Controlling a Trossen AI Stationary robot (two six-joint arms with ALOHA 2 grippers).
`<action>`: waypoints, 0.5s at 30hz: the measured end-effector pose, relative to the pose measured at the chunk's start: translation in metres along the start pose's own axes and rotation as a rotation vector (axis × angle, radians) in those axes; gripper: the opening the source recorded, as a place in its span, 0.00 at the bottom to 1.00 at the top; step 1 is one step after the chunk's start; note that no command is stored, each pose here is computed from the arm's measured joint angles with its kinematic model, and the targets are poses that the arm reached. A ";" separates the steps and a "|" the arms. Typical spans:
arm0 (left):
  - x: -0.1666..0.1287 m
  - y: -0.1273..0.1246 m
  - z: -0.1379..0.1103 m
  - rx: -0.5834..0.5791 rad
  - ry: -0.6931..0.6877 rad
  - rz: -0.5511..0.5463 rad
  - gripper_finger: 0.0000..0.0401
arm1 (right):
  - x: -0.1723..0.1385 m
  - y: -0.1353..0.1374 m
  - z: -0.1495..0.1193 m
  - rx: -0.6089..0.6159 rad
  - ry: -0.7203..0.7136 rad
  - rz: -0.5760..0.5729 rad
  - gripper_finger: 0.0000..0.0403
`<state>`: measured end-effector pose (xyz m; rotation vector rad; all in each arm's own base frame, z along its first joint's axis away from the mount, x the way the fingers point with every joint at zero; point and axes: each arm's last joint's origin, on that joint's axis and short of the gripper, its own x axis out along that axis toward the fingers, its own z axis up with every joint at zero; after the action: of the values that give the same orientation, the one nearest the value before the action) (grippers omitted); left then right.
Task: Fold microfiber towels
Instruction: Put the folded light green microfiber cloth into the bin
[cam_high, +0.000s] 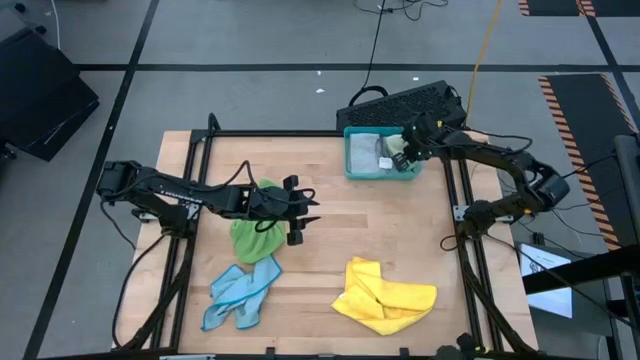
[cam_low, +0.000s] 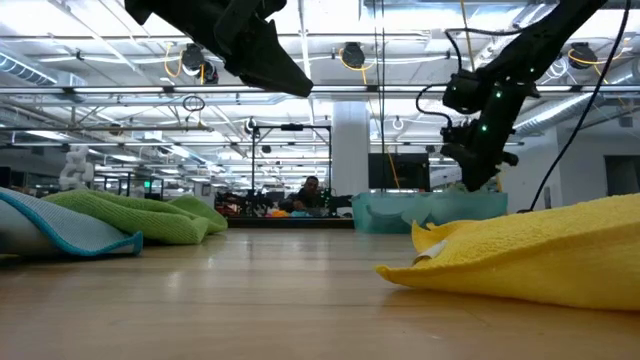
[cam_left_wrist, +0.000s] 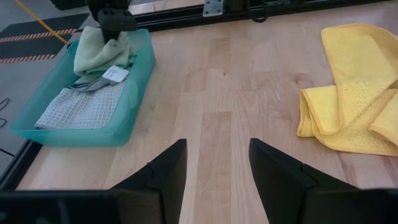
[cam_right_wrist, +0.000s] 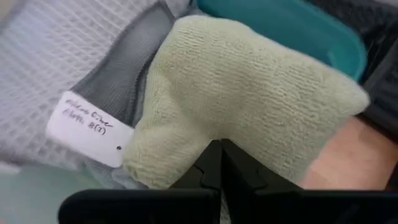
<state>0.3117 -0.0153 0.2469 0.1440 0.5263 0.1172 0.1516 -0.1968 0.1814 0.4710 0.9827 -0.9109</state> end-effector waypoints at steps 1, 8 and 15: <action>0.000 0.000 0.000 0.000 0.000 0.000 0.44 | 0.003 -0.002 -0.001 0.005 0.016 -0.008 0.00; 0.000 0.000 0.000 0.000 0.000 0.000 0.44 | 0.027 -0.004 -0.004 0.011 0.088 -0.041 0.00; 0.000 0.000 0.000 0.000 0.000 0.000 0.44 | 0.040 0.000 -0.004 -0.007 0.103 -0.041 0.00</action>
<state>0.3117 -0.0153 0.2470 0.1443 0.5259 0.1172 0.1592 -0.2114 0.1445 0.4969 1.0919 -0.9268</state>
